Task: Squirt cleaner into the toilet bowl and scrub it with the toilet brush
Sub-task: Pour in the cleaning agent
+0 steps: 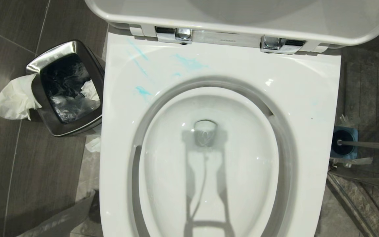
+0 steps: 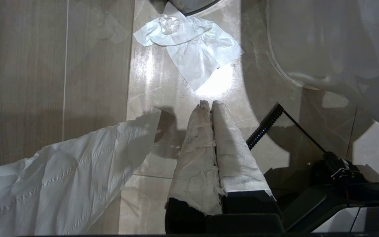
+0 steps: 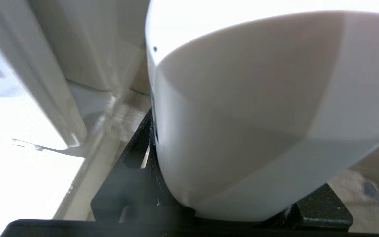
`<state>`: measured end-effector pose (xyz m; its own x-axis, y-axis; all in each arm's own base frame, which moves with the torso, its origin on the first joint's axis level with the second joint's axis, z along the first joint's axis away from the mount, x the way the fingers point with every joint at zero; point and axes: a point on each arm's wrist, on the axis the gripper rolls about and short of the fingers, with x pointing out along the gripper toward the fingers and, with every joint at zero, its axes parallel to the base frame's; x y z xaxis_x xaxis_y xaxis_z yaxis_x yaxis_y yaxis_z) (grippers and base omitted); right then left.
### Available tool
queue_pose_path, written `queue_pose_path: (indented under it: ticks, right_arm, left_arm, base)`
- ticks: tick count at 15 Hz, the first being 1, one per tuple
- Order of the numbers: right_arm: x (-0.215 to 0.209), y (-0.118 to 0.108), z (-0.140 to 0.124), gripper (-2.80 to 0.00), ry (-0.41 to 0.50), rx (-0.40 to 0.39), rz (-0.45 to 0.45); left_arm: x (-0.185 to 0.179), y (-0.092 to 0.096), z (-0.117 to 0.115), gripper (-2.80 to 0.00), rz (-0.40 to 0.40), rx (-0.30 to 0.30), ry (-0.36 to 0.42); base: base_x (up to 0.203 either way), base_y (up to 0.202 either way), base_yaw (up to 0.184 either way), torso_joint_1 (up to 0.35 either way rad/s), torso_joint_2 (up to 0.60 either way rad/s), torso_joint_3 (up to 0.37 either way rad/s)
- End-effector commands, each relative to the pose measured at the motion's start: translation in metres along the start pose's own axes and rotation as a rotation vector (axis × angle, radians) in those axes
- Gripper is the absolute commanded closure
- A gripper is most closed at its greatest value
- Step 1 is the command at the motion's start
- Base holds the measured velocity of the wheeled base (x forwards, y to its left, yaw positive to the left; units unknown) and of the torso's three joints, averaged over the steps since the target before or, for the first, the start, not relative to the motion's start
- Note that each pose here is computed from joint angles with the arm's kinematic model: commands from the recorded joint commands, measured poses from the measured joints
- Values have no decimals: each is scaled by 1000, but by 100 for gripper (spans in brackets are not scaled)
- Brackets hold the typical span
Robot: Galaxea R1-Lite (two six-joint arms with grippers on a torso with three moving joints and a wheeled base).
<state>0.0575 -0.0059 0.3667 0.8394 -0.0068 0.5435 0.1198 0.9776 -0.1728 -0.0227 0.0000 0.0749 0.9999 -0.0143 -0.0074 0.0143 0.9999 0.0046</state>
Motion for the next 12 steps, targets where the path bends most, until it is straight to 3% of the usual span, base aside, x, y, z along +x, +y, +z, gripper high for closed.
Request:
queue_pose_path:
  ticks: [1, 4, 12]
  right_arm:
    - [-7, 0, 5, 0, 6, -1, -20]
    - [-13, 0, 5, 0, 15, 0, -26]
    - [-22, 0, 11, 0, 21, 0, -40]
  left_arm:
    - [0, 0, 0, 0, 1, 0, 3]
    - [0, 0, 0, 0, 4, -3, 3]
    - [0, 0, 0, 0, 5, -3, 3]
  base:
    - [0, 0, 0, 0, 0, 0]
    - [0, 0, 0, 2, -1, 65]
    - [0, 0, 0, 0, 3, 191]
